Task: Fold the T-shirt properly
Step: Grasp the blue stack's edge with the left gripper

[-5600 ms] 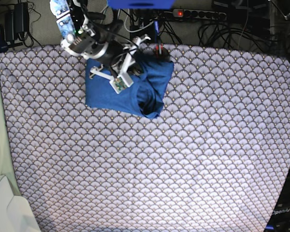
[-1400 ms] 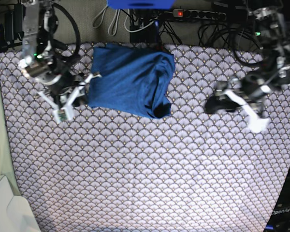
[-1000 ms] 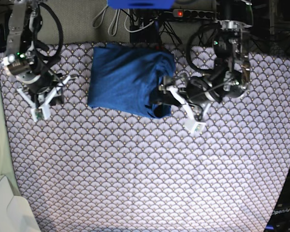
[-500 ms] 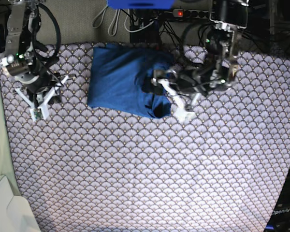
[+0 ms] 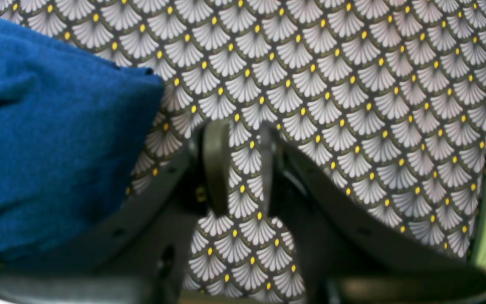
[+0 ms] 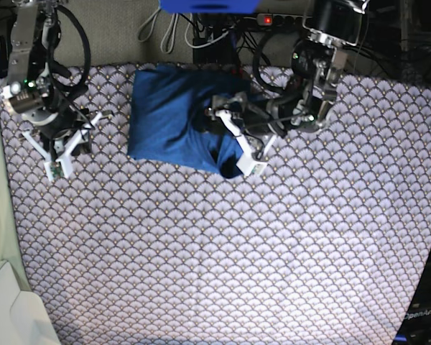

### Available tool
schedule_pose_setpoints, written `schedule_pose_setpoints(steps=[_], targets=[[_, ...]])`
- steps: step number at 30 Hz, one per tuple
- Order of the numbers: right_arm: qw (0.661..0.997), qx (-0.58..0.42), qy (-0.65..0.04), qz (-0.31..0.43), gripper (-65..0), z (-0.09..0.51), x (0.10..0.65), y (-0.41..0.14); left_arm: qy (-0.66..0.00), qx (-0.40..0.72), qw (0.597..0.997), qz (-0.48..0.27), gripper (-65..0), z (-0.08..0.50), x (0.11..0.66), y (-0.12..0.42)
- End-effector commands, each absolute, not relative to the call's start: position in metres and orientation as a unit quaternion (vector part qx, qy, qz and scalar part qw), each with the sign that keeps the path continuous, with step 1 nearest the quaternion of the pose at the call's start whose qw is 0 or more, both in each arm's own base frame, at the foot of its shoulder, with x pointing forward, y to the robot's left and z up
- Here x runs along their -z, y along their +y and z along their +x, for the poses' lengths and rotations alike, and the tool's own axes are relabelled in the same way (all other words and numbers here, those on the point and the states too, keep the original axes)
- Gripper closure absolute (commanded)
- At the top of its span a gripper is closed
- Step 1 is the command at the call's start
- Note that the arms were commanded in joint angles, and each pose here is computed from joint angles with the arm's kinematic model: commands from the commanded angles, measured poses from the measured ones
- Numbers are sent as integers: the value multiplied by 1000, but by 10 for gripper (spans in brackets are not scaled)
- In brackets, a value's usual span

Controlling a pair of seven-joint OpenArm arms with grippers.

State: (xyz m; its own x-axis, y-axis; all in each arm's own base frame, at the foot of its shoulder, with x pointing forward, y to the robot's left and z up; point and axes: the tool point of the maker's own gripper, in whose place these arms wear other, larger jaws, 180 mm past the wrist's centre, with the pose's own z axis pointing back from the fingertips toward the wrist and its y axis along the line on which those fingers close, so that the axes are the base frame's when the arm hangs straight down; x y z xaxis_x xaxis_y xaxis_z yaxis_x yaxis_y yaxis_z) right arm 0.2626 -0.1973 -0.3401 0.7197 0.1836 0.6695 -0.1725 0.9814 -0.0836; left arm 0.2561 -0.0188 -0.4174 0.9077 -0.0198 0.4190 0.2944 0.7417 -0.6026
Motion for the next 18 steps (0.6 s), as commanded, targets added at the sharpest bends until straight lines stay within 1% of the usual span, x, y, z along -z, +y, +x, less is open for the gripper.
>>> schedule_pose_setpoints(steps=[1, 3, 4, 8, 10, 13, 18], targets=[[919, -102, -381, -12, -115, 269, 329, -200, -203, 93, 912, -345, -321, 265, 412, -18], [919, -90, -384, -21, -115, 270, 326, -210, -197, 90, 914, -342, -189, 269, 417, -16], [918, -83, -386, -27, -115, 270, 325, -216, -196, 89, 916, -339, -136, 273, 418, -15], [917, -83, -389, -38, -115, 269, 321, -228, -198, 92, 918, -332, -10, 290, 418, -12], [915, -80, -392, -49, -115, 267, 317, -240, -198, 116, 916, -327, -2, 296, 415, -19], [915, -88, -390, -61, -115, 263, 314, -252, -194, 191, 913, -304, -3, 298, 410, -29], [912, -71, -394, -89, -115, 257, 305, -280, -197, 340, 883, -257, -3, 304, 393, -62]])
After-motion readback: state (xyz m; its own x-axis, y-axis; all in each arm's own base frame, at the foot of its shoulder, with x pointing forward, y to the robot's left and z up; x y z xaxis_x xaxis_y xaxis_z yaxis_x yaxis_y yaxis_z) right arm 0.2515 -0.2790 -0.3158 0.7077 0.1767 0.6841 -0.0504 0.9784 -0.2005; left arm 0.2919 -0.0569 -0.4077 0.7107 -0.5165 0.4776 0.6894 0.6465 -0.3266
